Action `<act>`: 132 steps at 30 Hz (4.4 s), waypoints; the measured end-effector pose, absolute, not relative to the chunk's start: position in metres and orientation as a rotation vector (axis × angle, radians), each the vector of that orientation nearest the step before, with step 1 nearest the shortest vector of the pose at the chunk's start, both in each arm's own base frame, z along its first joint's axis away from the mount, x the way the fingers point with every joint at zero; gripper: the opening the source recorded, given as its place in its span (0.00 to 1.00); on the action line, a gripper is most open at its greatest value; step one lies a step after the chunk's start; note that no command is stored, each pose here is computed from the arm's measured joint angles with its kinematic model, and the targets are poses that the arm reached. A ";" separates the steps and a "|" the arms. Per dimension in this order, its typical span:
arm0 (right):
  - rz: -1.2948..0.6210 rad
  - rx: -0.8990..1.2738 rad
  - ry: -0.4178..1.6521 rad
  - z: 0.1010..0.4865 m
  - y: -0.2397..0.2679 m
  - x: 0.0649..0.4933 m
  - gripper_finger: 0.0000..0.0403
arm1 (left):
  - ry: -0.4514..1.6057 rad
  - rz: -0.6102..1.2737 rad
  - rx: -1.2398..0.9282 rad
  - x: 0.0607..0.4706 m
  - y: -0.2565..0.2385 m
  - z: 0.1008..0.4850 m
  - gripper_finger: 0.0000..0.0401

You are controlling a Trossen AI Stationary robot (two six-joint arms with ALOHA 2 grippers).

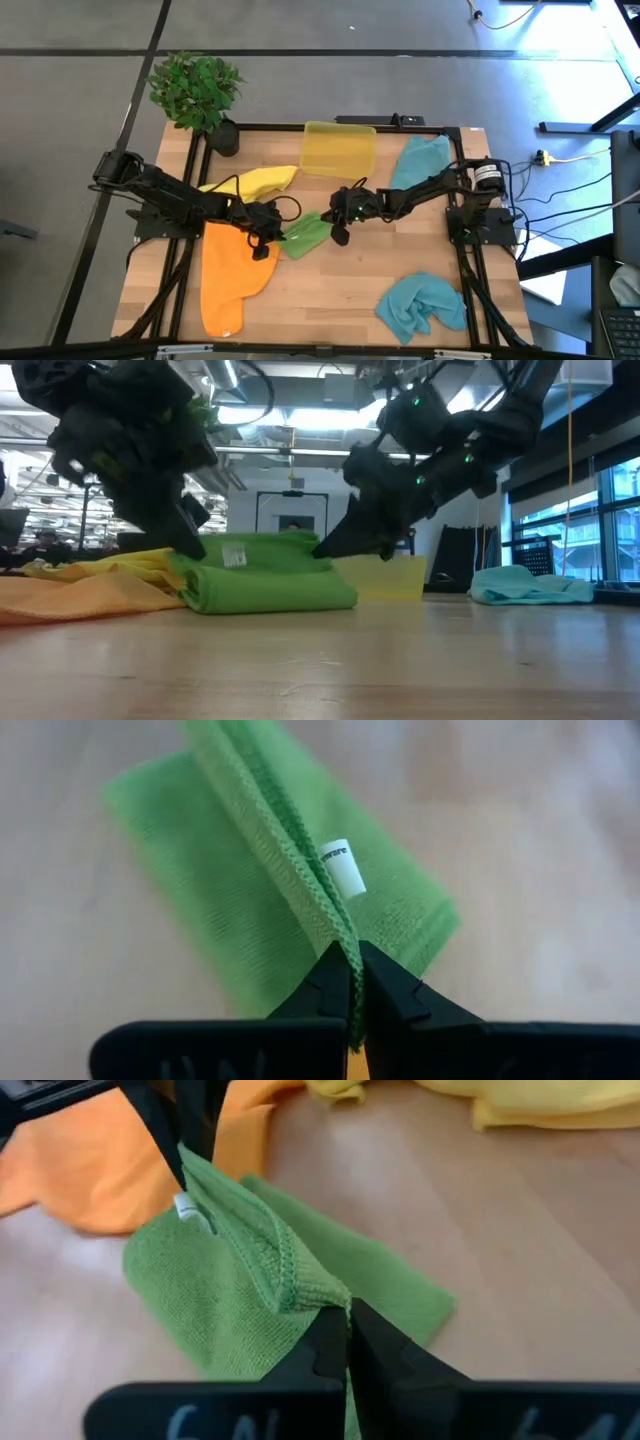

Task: Fold microfiber towels
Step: Fold the green microfiber cloth

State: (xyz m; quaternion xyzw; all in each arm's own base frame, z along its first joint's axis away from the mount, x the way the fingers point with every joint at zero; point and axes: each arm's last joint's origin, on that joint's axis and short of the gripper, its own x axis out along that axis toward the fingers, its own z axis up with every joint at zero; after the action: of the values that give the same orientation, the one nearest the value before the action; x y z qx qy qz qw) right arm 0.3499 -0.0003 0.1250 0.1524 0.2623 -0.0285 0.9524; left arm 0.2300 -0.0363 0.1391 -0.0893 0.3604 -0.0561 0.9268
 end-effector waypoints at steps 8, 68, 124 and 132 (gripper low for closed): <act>-0.105 0.283 0.561 0.138 0.018 0.343 0.00 | 0.693 -0.106 -0.159 0.231 -0.046 0.142 0.00; -0.108 0.104 0.598 0.150 -0.003 0.334 0.18 | 0.555 -0.094 -0.117 0.235 -0.050 0.157 0.21; -0.120 0.212 0.575 0.105 -0.033 0.349 0.02 | 0.535 -0.101 -0.162 0.248 -0.049 0.141 0.21; -0.162 0.295 0.561 0.104 -0.041 0.349 0.02 | 0.536 -0.101 -0.162 0.248 -0.049 0.141 0.21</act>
State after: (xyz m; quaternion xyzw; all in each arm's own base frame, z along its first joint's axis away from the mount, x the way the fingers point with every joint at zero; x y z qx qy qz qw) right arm 0.3491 -0.0406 0.1042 0.1451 0.2756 -0.0796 0.9469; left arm 0.2485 -0.0487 0.1413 -0.0798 0.2643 -0.0501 0.9598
